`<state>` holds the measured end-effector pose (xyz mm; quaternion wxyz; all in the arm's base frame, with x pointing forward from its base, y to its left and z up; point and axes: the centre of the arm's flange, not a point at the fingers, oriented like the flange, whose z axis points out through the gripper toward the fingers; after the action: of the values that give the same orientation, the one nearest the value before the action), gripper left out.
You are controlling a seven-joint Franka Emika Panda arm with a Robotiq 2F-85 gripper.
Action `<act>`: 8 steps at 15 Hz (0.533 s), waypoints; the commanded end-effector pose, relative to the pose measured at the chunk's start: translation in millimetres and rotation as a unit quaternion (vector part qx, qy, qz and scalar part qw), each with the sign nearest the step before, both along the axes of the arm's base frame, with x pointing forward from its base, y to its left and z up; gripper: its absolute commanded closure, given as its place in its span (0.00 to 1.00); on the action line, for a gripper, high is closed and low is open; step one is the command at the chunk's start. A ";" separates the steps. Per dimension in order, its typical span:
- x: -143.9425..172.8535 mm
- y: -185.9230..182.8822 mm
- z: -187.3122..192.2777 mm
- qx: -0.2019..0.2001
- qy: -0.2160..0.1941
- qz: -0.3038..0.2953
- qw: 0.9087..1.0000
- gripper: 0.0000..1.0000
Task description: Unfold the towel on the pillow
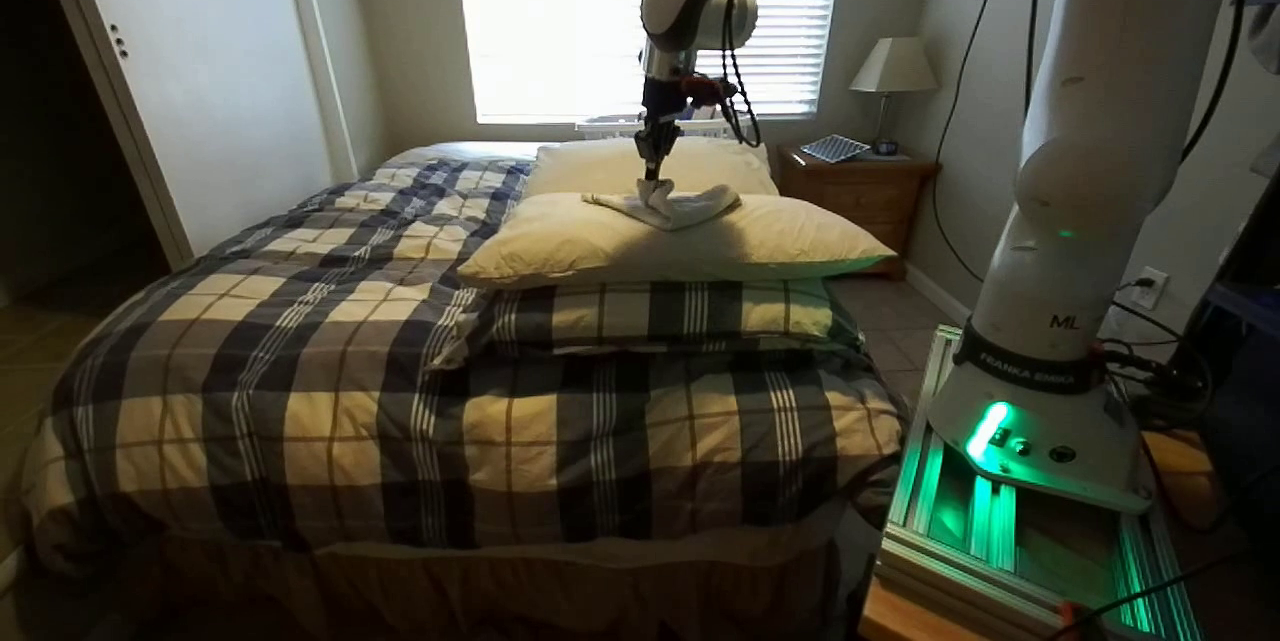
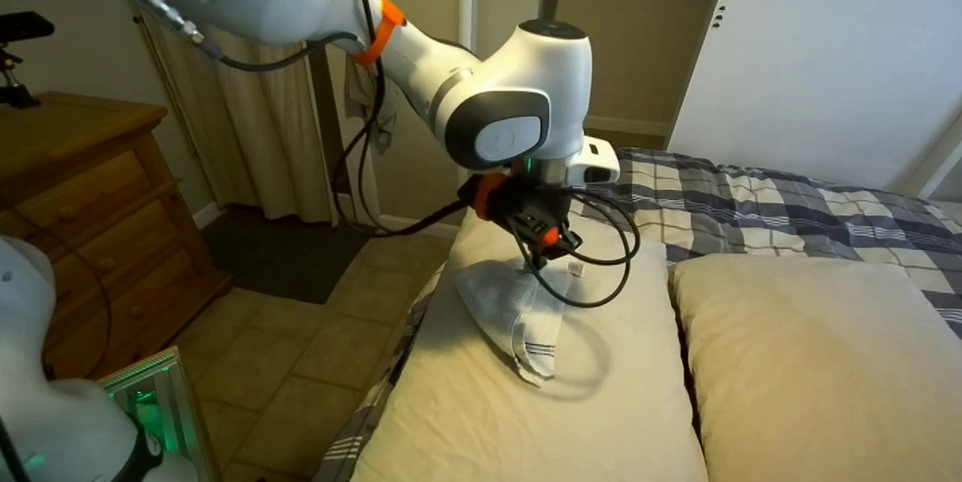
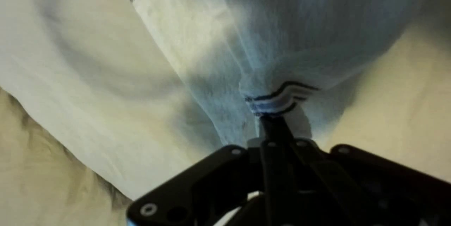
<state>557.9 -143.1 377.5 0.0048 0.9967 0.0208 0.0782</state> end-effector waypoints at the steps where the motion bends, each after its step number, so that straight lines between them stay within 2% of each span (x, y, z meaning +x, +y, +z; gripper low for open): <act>1: -56.2 -1.4 13.2 0.026 0.043 -0.004 0.999 1.00; 8: -128.6 4.9 38.3 0.094 0.100 0.037 0.990 1.00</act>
<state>469.3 -141.4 398.5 -0.0668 0.9971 0.0343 -0.0117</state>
